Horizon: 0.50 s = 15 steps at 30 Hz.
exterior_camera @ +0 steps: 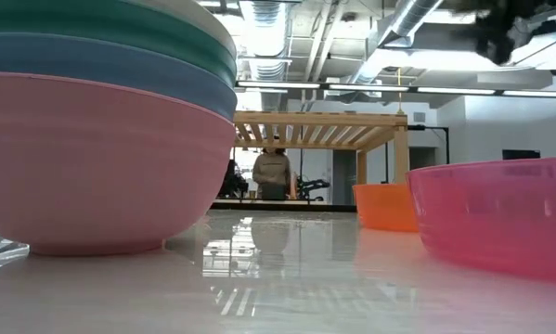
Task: Place and stack bowls onto a shelf
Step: Put the large white bowl on the shelf
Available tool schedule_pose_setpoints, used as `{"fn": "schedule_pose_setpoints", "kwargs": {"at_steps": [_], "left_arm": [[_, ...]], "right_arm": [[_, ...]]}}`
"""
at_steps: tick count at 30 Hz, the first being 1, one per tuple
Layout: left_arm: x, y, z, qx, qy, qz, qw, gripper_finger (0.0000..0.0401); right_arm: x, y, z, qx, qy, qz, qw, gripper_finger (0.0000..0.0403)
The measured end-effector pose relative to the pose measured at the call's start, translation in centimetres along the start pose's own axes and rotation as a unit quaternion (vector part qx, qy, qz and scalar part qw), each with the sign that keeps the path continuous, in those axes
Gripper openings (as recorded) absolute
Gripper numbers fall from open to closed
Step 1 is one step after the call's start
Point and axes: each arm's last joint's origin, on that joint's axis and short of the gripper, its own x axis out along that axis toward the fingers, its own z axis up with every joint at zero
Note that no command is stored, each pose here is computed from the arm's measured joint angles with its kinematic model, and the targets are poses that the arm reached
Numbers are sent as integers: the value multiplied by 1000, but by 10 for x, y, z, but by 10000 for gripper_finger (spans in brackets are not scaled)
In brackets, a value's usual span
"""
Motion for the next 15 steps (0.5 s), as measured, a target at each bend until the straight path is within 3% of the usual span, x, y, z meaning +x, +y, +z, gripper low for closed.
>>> {"fn": "schedule_pose_setpoints", "kwargs": {"at_steps": [3, 7, 9, 15], "left_arm": [[3, -5, 3, 26, -3, 2, 1000, 258], [3, -5, 5, 44, -6, 21, 999, 257], [3, -5, 5, 50, -8, 31, 998, 257], [3, -4, 2, 58, 0, 29, 998, 257]], "right_arm": [[7, -4, -2, 12, 115, -112, 987, 185], [18, -11, -6, 16, 212, -230, 950, 186], [25, -14, -7, 22, 231, -261, 937, 183], [50, -17, -8, 4, 286, -286, 914, 179]]}}
